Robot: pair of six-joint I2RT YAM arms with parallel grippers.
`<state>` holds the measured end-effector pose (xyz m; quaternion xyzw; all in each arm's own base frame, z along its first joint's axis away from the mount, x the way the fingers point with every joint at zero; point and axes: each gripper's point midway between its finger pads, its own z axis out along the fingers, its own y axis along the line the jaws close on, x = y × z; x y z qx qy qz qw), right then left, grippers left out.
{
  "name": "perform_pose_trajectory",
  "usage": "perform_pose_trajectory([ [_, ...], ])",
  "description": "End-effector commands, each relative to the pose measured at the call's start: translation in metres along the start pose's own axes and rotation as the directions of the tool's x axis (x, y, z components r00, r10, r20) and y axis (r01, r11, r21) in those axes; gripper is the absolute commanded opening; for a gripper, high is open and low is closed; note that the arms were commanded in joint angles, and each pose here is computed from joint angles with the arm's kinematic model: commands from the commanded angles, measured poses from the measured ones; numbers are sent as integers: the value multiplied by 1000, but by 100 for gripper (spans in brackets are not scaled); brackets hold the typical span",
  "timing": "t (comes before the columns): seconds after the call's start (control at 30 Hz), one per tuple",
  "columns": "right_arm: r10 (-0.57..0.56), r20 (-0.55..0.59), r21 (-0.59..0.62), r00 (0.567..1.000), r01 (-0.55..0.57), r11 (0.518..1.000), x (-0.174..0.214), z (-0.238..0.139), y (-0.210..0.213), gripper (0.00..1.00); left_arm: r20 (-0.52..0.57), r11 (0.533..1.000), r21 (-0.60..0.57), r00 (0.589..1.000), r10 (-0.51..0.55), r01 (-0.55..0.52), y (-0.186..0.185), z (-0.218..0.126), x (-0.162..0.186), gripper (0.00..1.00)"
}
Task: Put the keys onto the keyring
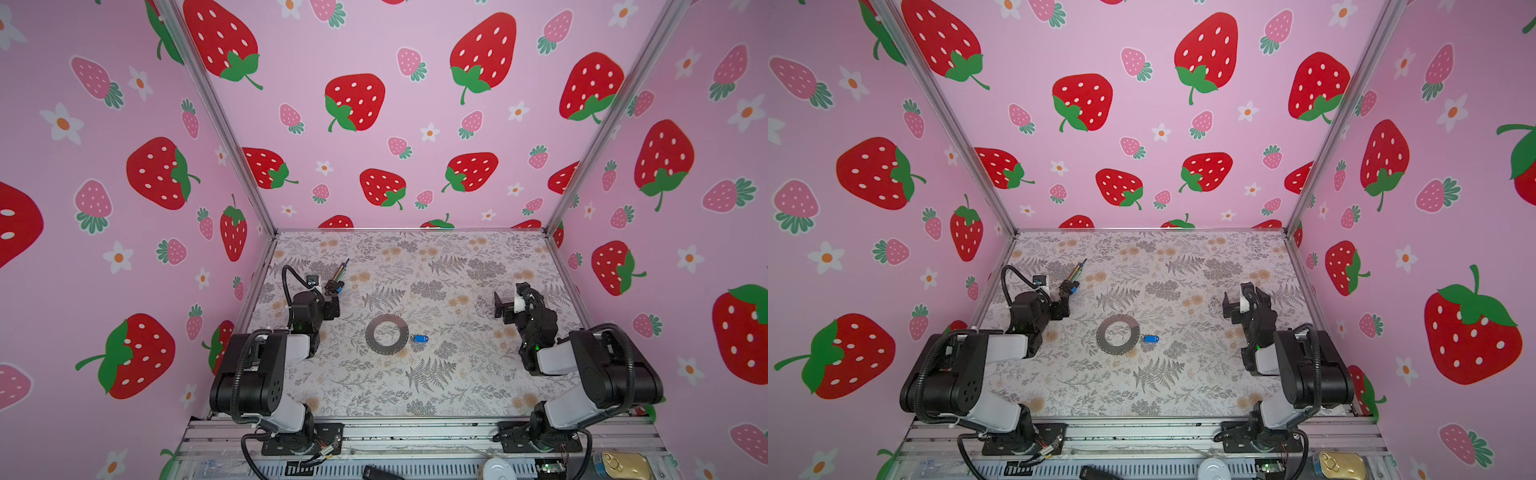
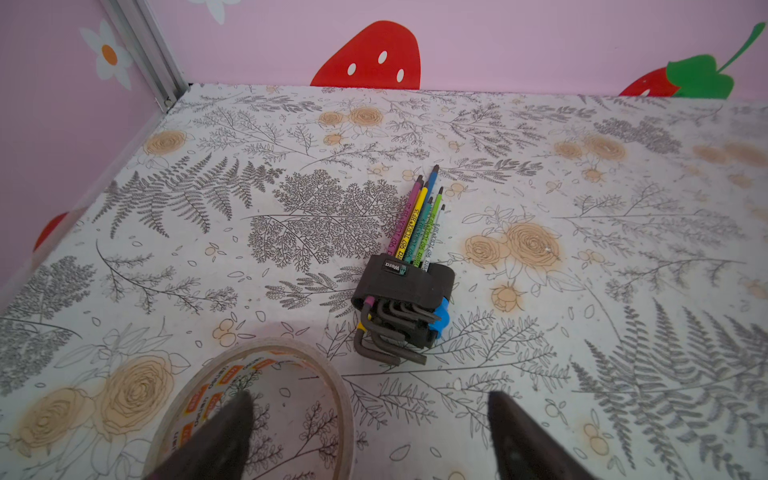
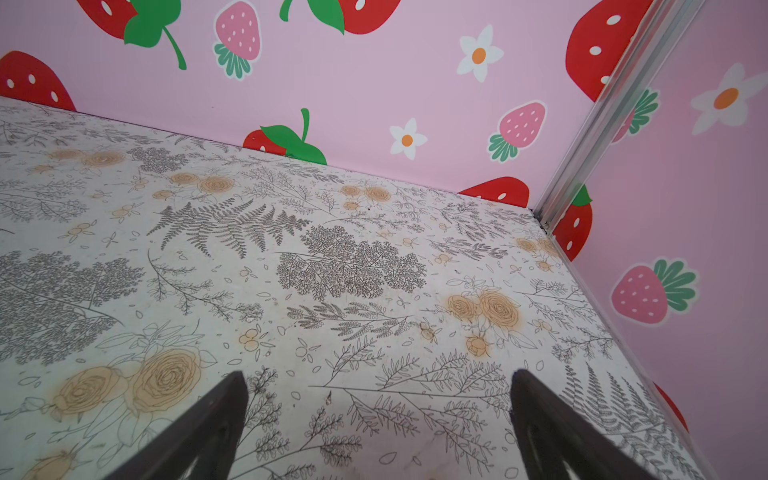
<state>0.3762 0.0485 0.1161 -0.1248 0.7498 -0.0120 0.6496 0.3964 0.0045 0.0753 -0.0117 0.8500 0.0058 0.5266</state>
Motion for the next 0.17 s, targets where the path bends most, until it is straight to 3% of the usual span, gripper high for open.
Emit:
perform_pose_trajectory([
  [0.0, 24, 5, 18, 1000, -25, 1000, -3, 4, -5, 99, 30, 1000, 1, 999, -14, 14, 1, 2, -12, 99],
  [0.13, 27, 10, 24, 1000, -27, 999, -4, 2, -7, 99, 29, 1000, 2, 999, -15, 15, 0, 3, -12, 99],
])
